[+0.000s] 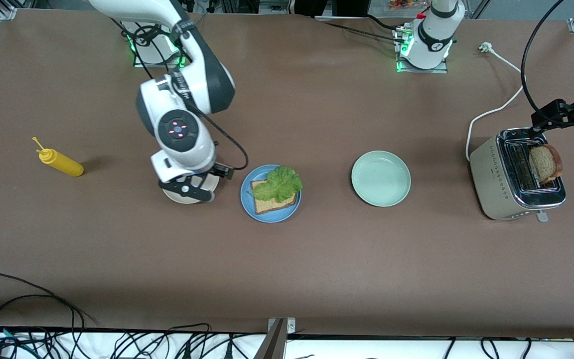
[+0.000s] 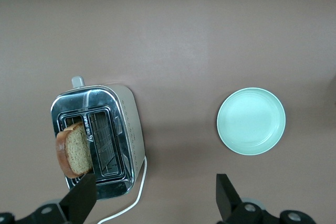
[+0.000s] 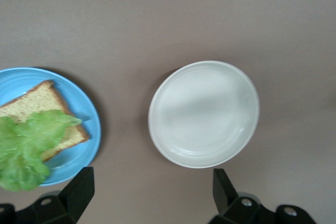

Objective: Make sandwich in blue plate with both arms
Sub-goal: 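Move the right gripper toward the yellow mustard bottle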

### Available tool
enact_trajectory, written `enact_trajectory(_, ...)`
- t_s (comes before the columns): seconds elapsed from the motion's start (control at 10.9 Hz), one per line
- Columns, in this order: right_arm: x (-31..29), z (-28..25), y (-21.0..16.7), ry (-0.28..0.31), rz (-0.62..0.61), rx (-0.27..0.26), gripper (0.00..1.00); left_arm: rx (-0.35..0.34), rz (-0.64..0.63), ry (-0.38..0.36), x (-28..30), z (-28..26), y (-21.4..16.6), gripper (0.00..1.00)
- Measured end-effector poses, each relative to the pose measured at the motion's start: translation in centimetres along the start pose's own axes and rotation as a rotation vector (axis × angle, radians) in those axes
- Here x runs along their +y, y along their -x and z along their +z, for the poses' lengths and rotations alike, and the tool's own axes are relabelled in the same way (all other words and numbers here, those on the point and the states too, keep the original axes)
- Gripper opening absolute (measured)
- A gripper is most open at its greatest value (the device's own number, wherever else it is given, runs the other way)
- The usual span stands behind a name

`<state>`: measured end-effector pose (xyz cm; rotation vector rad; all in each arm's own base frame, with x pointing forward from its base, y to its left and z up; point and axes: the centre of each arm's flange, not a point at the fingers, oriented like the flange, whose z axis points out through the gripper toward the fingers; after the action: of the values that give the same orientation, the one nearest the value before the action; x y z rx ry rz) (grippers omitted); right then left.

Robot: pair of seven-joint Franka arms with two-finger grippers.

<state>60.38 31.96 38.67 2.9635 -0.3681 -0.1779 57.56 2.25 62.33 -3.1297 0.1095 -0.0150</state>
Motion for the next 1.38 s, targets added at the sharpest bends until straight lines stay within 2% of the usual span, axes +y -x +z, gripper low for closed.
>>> enact_trajectory(0.18, 2.8, -2.5, -1.2, 0.001, -0.098, 0.013, 1.00, 0.000, 0.000, 0.000, 0.0, 0.0, 0.0, 1.00)
enact_trajectory(0.37, 5.2, -6.1, -0.9, -0.025, -0.163, 0.032, 1.00, 0.000, 0.000, 0.000, 0.0, 0.0, 0.0, 1.00)
enact_trajectory(0.55, 9.0, -8.3, -0.9, -0.038, -0.207, 0.015, 1.00, -0.001, 0.000, 0.000, 0.0, 0.0, 0.0, 1.00)
enact_trajectory(0.83, 13.8, -7.7, -0.9, -0.049, -0.304, -0.037, 1.00, -0.001, 0.001, 0.000, 0.1, 0.0, 0.0, 1.00)
enact_trajectory(1.29, 24.0, -6.8, -3.9, -0.095, -0.479, -0.058, 1.00, -0.001, 0.002, 0.000, 0.1, 0.0, 0.0, 1.00)
enact_trajectory(1.38, 26.4, -6.7, -4.0, -0.112, -0.511, -0.044, 1.00, -0.001, 0.002, 0.000, 0.1, 0.0, 0.0, 1.00)
